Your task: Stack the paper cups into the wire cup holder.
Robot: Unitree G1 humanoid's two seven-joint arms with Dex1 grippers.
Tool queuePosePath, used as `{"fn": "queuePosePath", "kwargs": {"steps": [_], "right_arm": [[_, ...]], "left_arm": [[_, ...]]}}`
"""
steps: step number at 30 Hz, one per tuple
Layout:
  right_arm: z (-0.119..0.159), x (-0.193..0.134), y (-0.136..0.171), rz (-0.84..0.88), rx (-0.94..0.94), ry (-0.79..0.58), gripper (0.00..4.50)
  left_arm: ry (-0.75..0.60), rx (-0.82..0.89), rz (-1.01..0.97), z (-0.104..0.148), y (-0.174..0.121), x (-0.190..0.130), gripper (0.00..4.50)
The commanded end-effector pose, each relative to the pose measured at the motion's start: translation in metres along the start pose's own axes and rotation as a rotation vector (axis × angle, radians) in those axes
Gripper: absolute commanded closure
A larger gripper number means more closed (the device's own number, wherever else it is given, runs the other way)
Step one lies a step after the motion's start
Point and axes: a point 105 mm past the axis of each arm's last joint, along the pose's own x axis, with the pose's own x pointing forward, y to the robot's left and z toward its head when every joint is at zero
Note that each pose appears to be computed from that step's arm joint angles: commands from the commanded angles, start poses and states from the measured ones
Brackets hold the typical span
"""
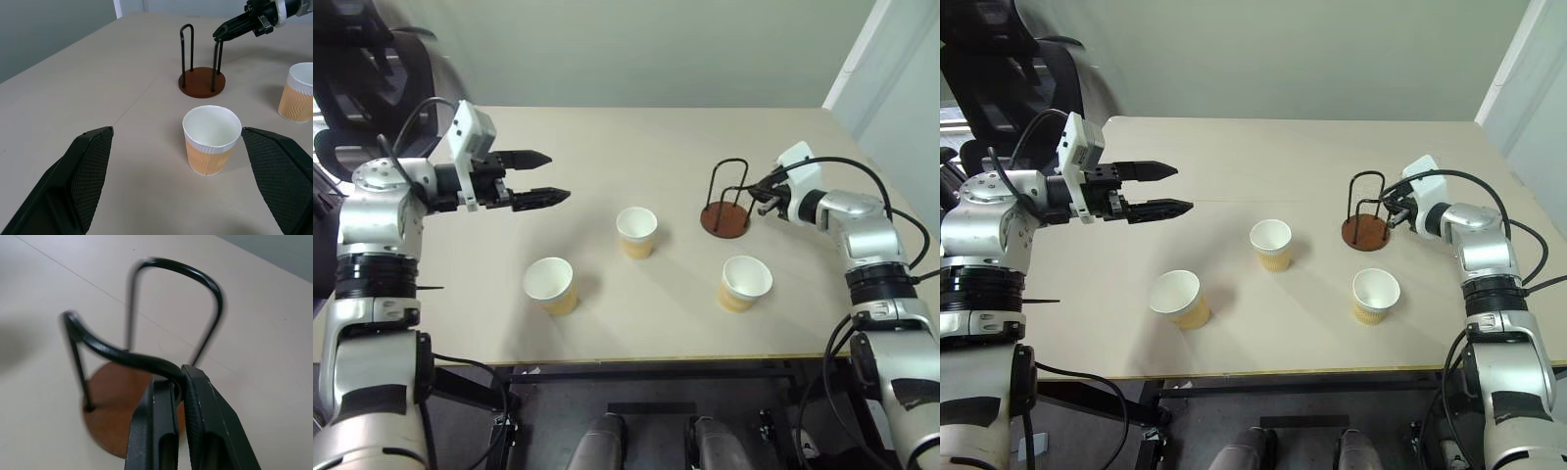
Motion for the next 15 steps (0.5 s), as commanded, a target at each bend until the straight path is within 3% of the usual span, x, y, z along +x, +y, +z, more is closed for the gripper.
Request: {"fn": "queuePosePath", "kwargs": {"steps": [1, 15], "right_arm": [[0.013, -0.004, -0.006, -0.009, -0.019, -0.029, 4.48], [0.04, -0.02, 0.032, 0.268, -0.016, -0.095, 4.48]], "left_arm": [[-0.033, 0.05, 0.021, 0.017, 0.003, -0.009, 0.0], [-0.022, 0.05, 0.013, 0.019, 0.005, -0.008, 0.0]]}}
